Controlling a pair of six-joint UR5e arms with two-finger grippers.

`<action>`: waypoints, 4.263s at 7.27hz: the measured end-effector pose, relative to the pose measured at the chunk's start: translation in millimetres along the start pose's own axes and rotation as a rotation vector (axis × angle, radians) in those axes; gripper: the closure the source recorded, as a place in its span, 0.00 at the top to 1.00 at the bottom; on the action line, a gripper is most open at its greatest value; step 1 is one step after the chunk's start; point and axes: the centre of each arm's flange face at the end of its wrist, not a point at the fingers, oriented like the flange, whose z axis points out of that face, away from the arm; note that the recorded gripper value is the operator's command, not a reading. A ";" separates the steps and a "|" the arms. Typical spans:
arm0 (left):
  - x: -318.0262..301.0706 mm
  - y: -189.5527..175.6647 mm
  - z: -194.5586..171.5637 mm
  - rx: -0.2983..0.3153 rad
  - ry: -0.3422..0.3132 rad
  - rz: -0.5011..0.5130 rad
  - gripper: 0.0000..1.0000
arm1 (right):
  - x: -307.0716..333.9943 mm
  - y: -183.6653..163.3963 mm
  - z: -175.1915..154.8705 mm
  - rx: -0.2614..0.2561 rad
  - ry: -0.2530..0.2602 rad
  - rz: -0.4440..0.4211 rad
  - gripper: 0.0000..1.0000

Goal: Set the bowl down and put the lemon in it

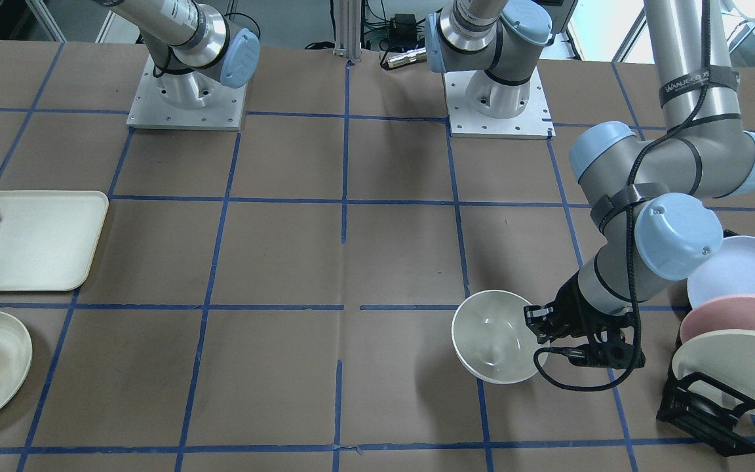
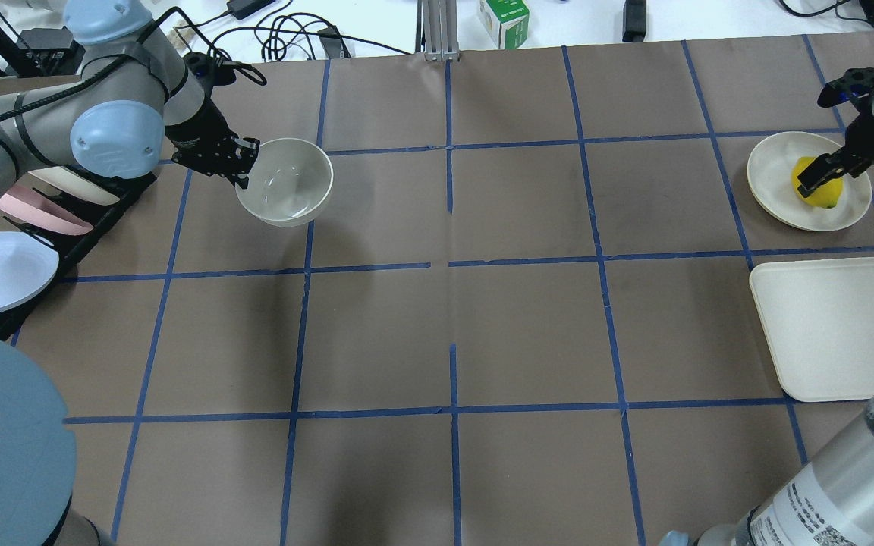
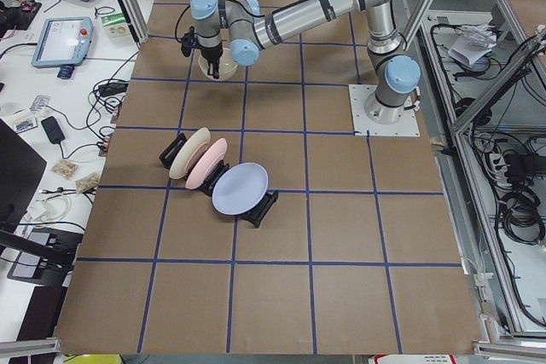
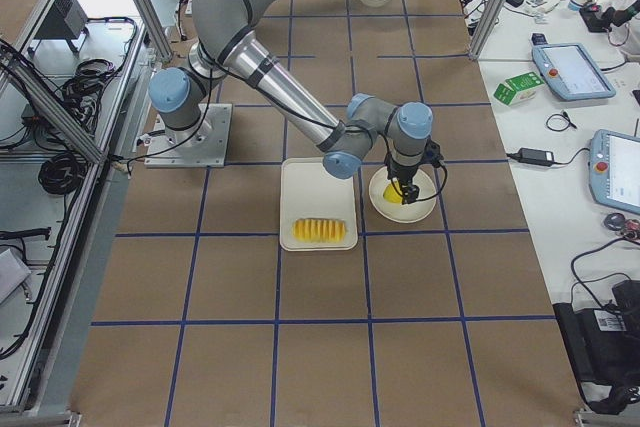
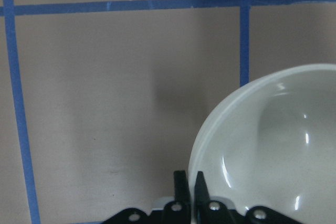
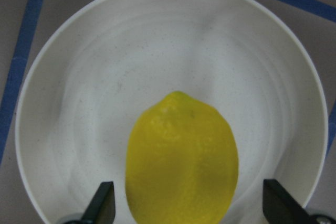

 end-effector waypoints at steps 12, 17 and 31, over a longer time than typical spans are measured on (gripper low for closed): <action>224.1 99.5 76.6 0.035 0.055 -0.176 0.43 | -121.8 -50.8 -191.8 -0.038 -0.046 0.326 0.00; 199.7 82.1 33.9 0.011 0.047 -0.220 1.00 | -325.9 -107.8 -211.8 -0.048 -0.048 0.389 0.00; 137.0 156.2 -206.8 0.071 -0.050 -0.044 1.00 | -605.3 -120.6 -82.5 -0.094 -0.094 0.325 0.00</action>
